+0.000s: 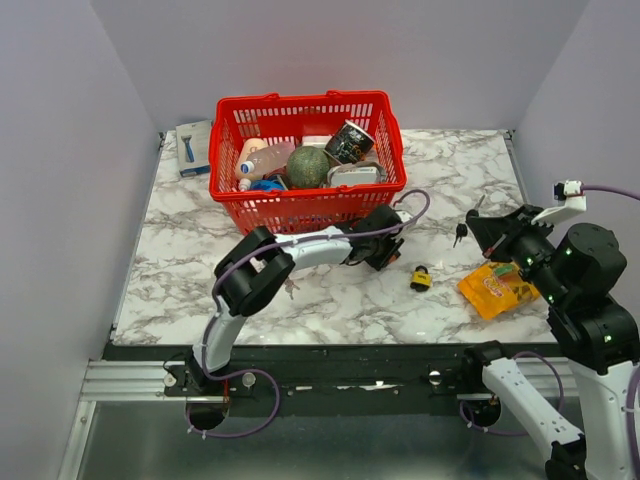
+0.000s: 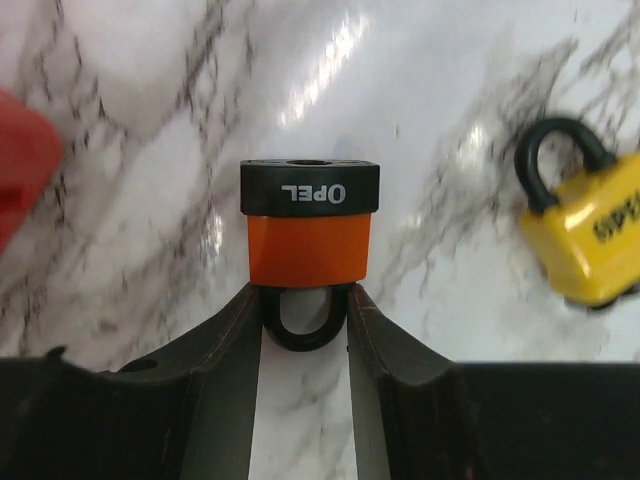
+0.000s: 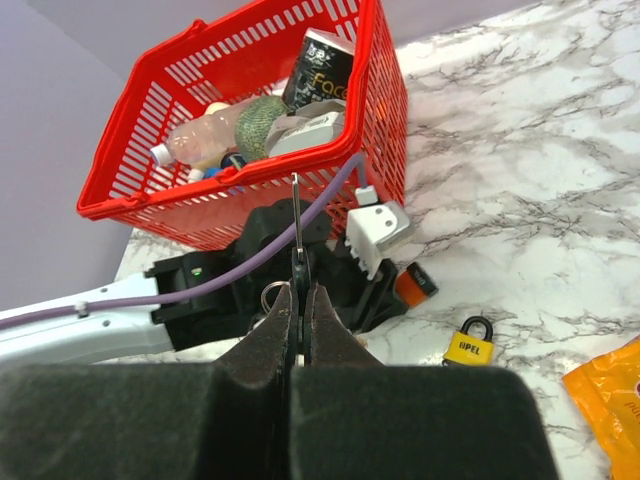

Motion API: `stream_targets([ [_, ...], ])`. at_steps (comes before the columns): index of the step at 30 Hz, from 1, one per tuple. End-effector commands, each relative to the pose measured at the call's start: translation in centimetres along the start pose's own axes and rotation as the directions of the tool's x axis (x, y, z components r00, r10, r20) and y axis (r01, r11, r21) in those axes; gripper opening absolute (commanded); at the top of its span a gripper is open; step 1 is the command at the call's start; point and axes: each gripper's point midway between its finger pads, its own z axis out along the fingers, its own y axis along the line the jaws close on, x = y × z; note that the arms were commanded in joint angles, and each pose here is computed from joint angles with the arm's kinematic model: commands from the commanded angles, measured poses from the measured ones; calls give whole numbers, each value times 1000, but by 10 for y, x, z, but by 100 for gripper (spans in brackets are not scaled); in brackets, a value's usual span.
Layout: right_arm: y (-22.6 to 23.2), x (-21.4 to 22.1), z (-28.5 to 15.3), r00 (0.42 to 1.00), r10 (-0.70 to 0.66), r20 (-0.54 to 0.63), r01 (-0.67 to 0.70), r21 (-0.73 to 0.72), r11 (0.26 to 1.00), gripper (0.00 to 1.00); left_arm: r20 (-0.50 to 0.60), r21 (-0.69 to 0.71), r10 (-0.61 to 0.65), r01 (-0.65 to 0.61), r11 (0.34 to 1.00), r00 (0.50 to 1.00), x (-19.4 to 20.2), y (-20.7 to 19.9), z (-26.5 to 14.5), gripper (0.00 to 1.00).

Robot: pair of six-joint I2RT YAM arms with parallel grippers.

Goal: Unlock with the key

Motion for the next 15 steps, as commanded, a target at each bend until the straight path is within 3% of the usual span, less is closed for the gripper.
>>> stream_targets([
  [1,3,6,5,1000,15,-12,-15,-28,1000,1,-254,70,58,-42,997,966,105,-2,-24,23],
  [2,3,6,6,1000,14,-12,-15,-31,999,1,-233,83,72,-54,995,970,102,-4,-37,23],
  [6,3,12,13,999,22,-23,-23,-39,999,1,-310,135,127,-89,987,942,152,-3,-70,24],
  [12,5,15,20,999,14,-36,-16,-60,998,1,-266,146,72,-34,989,961,146,-11,-93,29],
  [13,4,16,22,999,14,-41,-16,-56,998,1,-269,141,70,-33,989,961,145,-10,-94,31],
  [15,3,18,24,999,9,-48,-12,-57,998,1,-267,111,54,-25,994,962,140,-7,-101,47],
])
